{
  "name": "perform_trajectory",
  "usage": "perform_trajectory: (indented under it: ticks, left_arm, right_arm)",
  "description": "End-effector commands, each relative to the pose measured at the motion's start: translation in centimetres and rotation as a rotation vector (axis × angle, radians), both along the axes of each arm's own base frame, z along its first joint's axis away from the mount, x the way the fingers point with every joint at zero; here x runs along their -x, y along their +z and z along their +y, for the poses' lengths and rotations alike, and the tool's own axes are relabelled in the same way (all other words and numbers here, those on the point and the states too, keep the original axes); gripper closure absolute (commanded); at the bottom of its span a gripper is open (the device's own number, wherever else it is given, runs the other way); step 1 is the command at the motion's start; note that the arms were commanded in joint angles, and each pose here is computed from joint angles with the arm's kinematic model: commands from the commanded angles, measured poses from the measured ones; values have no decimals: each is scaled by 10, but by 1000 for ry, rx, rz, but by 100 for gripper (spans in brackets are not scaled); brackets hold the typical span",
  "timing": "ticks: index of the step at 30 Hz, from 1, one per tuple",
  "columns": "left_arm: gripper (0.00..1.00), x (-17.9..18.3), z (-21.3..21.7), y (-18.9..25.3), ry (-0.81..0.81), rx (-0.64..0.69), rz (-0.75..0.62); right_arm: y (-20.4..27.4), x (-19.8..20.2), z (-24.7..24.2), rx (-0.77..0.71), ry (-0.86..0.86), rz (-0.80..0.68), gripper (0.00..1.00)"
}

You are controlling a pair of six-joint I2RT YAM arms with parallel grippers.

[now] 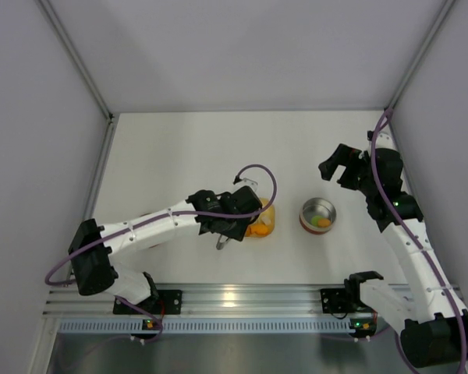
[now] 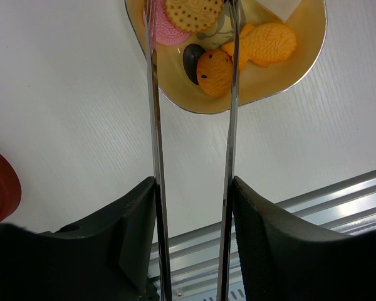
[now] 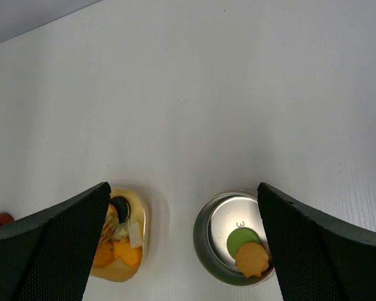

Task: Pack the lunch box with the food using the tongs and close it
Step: Pick up the fake food from the plate.

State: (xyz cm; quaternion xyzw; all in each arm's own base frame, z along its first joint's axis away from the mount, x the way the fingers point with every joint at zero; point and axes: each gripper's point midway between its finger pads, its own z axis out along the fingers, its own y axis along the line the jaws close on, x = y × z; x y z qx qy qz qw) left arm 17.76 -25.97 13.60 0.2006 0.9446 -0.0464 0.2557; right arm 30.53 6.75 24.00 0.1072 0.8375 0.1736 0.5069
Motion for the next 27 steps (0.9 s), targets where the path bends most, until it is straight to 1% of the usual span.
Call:
perform_trajectory:
  ticks: [1, 7, 10, 12, 16, 27]
  left_arm:
    - [46, -2, -9, -2, -20, 23, -9]
    - [47, -3, -9, -2, -21, 21, -8]
    - [52, -3, -11, 2, -23, 31, -9]
    - [58, -3, -11, 5, -24, 35, -14]
    - [63, -6, -15, 21, -27, 58, -34]
    - [64, -13, -28, 66, -62, 149, -94]
  right_arm:
    - [11, -2, 0, -7, 1, -48, 1]
    - [10, -2, 1, -9, 2, -46, 0]
    - [11, -2, 0, -9, 0, -51, 1]
    - [11, -2, 0, -9, 0, -48, 1]
    - [13, -2, 1, -9, 2, -54, 0]
    - [20, -1, -2, 7, -7, -63, 1]
